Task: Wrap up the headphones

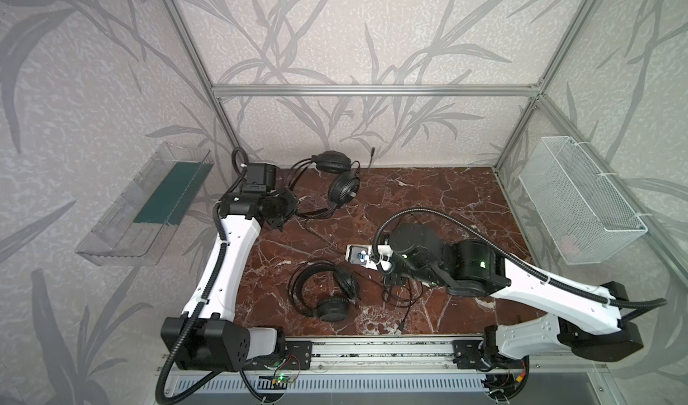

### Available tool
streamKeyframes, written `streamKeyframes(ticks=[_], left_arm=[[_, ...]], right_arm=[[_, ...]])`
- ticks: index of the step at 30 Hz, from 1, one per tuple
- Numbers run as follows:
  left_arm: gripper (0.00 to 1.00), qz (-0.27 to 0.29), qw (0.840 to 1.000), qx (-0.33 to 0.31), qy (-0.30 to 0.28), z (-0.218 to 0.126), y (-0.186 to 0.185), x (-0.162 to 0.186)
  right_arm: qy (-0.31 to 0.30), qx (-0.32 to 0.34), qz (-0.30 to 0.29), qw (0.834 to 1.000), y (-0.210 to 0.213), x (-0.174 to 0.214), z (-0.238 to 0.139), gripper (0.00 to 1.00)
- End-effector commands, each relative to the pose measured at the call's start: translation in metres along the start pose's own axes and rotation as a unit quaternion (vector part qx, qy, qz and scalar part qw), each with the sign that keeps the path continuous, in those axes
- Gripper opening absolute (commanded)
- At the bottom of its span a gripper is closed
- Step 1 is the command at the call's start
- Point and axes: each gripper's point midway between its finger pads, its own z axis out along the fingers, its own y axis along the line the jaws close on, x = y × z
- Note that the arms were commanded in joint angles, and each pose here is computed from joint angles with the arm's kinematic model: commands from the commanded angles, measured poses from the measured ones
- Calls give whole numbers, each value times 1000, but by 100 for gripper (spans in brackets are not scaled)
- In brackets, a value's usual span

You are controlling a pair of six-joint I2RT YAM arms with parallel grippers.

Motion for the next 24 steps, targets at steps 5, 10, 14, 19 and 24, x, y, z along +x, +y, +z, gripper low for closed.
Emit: streamKeyframes(ticks=[5, 10, 14, 19, 24], left_arm=[[0, 145, 989, -4, -23, -7, 13, 25], [0, 198, 979, 40, -34, -12, 20, 55], [0, 226, 970, 93, -11, -16, 11, 79], [0, 281, 946, 162, 8, -30, -7, 111], [0, 325, 927, 182, 42, -29, -12, 140]], right_arm=[[48, 108, -84, 989, -49, 14, -18, 0], [32, 124, -59, 990, -66, 22, -34, 0], [18, 121, -31, 992, -73, 31, -35, 0], [20, 106, -17, 994, -74, 30, -30, 0], [4, 109, -13, 994, -87, 16, -17, 0]])
